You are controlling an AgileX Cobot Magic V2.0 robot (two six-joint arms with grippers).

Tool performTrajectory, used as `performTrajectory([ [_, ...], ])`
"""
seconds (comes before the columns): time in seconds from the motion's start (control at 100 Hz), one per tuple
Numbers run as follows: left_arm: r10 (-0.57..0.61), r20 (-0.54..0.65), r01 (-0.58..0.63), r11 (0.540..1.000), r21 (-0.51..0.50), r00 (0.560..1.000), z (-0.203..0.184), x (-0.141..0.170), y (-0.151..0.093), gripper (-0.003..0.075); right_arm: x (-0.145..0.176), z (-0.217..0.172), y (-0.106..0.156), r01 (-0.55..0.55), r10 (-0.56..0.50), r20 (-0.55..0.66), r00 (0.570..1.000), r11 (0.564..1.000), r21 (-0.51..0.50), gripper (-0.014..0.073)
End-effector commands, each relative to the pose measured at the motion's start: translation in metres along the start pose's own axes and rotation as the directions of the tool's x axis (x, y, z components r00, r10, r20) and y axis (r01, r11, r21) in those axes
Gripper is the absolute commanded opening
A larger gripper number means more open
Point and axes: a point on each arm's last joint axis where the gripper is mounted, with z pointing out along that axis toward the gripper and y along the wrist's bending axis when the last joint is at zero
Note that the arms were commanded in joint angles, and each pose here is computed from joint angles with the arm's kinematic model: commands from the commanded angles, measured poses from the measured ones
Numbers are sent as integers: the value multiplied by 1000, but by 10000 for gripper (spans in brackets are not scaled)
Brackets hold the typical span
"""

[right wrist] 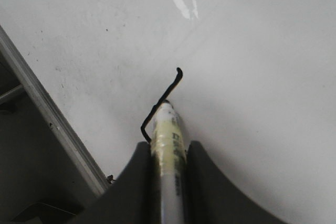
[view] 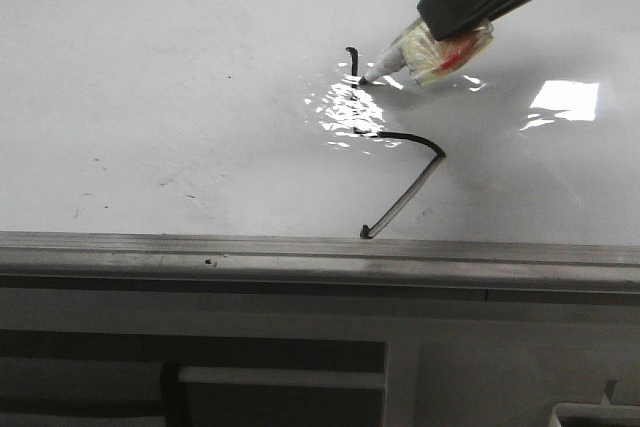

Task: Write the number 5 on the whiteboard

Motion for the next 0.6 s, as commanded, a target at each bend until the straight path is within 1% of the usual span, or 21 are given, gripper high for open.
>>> performTrajectory([
  [0.0, -11, 97, 13, 1000, -13, 995, -1, -16, 1, -20, -17, -8, -6, 8, -13, 107, 994, 999, 49, -42],
  [0.14, -11, 97, 13, 1000, -13, 995, -1, -16, 1, -20, -17, -7, -6, 7, -13, 108, 994, 999, 51, -42],
  [0.36, -11, 97, 13, 1000, -13, 995, -1, -16, 1, -20, -14, 0, -8, 3, -7, 76, 997, 999, 44, -42],
  [0.5, -11, 97, 13, 1000, -13, 995, -1, -16, 1, -20, -12, -2, -16, -31, 27, 64, 998, 997, 69, -42],
  [0.59, -11, 97, 13, 1000, -13, 995, -1, -16, 1, -20, -7, -3, -24, -52, 50, 34, 998, 995, 83, -42],
])
